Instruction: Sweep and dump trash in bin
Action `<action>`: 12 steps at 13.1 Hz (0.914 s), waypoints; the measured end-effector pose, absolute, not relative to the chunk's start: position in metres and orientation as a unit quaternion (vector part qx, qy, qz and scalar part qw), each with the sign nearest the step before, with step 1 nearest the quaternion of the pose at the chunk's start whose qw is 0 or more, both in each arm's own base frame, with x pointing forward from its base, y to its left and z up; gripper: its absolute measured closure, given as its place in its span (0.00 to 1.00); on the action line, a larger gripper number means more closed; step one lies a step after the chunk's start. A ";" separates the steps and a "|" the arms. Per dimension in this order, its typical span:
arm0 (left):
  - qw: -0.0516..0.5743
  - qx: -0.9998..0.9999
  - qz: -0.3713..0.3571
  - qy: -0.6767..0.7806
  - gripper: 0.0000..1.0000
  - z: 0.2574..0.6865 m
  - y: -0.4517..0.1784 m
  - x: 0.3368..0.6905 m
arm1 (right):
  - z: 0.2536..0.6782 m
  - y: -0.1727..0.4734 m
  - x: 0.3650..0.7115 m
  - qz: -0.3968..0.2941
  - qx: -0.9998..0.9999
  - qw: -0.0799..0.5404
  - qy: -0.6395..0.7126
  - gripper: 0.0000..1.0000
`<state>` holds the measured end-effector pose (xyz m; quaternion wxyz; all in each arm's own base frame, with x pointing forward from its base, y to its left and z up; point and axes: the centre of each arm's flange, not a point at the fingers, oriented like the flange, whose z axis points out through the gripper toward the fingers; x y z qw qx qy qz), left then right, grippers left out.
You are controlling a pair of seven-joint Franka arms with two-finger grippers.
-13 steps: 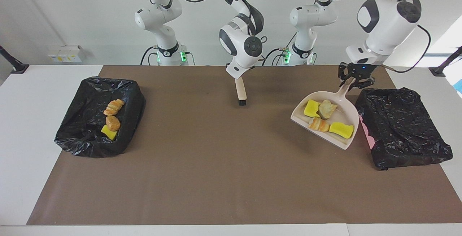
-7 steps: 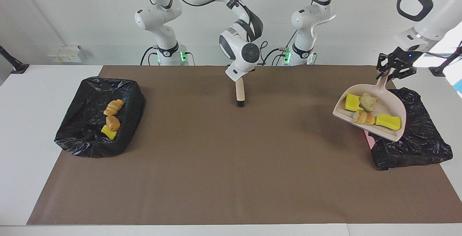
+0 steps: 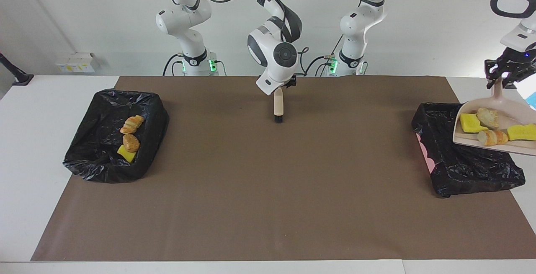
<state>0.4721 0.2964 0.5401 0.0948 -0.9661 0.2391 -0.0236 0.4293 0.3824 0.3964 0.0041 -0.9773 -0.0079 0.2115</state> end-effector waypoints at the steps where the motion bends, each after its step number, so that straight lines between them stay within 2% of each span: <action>1: 0.114 -0.961 -0.004 0.254 0.69 0.539 0.299 0.476 | 0.417 0.365 0.446 0.194 -0.981 0.023 -0.013 0.00; 4: 0.160 -0.935 0.048 0.313 0.69 0.540 0.300 0.479 | 0.472 0.302 0.493 0.134 -0.989 0.053 -0.026 0.00; 8: 0.226 -0.889 0.114 0.382 0.69 0.545 0.279 0.493 | 0.519 0.238 0.536 0.070 -0.996 0.043 -0.034 0.00; 12: 0.253 -0.853 0.146 0.432 0.69 0.548 0.267 0.501 | 0.556 0.144 0.570 0.020 -0.999 0.022 -0.012 0.00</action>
